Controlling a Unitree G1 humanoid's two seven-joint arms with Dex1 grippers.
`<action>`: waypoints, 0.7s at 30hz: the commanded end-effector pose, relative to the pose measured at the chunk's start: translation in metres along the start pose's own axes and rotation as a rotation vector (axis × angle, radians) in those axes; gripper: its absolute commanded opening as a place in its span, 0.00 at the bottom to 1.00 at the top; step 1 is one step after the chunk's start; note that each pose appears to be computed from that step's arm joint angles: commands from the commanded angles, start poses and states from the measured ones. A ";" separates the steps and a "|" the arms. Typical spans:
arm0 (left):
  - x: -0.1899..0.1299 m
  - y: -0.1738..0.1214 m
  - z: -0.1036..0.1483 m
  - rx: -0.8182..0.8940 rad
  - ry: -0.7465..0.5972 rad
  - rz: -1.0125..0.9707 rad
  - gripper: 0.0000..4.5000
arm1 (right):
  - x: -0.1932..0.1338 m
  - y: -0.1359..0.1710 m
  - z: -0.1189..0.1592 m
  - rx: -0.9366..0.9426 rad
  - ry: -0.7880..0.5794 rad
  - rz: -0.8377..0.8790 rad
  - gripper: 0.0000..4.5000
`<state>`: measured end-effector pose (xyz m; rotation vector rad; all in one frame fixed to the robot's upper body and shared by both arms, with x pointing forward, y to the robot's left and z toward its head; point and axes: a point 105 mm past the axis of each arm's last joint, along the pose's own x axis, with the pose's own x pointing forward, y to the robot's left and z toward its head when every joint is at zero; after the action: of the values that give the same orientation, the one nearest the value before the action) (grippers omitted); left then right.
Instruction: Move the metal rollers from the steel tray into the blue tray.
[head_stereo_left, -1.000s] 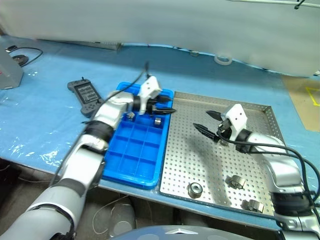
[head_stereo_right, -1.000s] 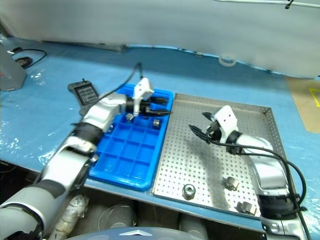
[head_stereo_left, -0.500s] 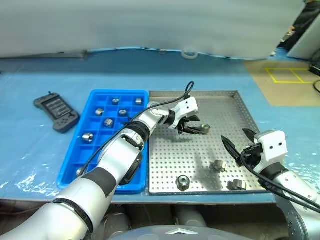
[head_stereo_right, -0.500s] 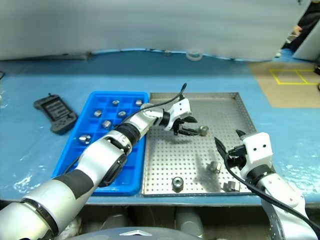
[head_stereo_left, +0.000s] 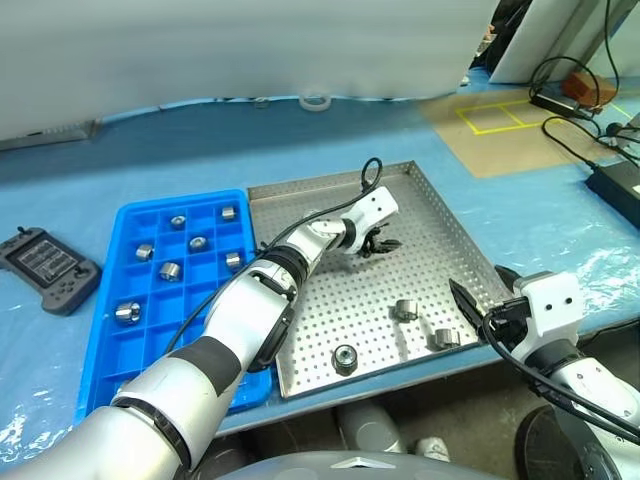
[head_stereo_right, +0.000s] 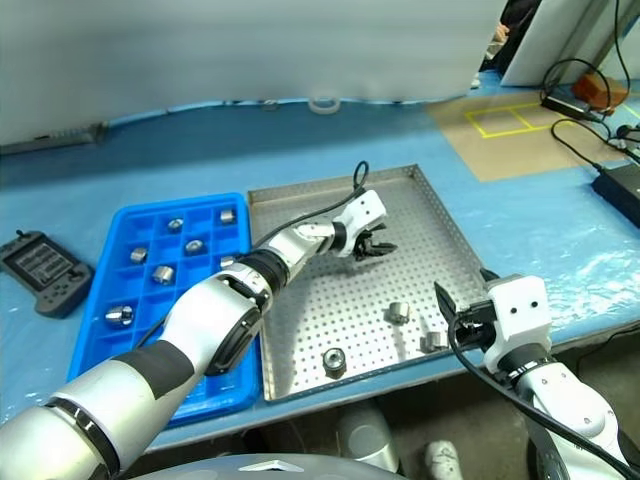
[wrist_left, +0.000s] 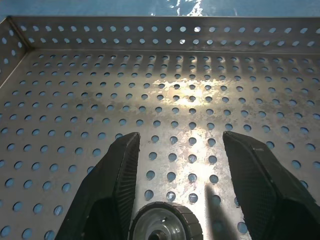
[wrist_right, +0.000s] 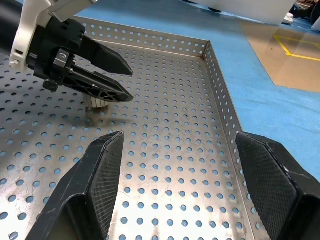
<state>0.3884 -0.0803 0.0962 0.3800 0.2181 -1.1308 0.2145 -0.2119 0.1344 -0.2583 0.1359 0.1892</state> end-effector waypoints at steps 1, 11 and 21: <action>0.013 -0.020 0.024 0.032 -0.056 -0.058 0.62 | -0.002 0.002 0.007 -0.019 -0.023 -0.005 0.82; 0.002 0.003 0.002 -0.001 0.025 0.036 0.62 | 0.005 0.007 0.004 -0.017 -0.021 0.017 0.82; -0.006 0.012 -0.020 0.017 0.112 0.077 0.62 | 0.006 0.006 -0.005 -0.013 -0.011 0.018 0.82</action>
<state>0.3967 -0.0589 0.0757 0.4546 0.3105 -1.0335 0.2186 -0.2073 0.1190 -0.2515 0.1676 0.2104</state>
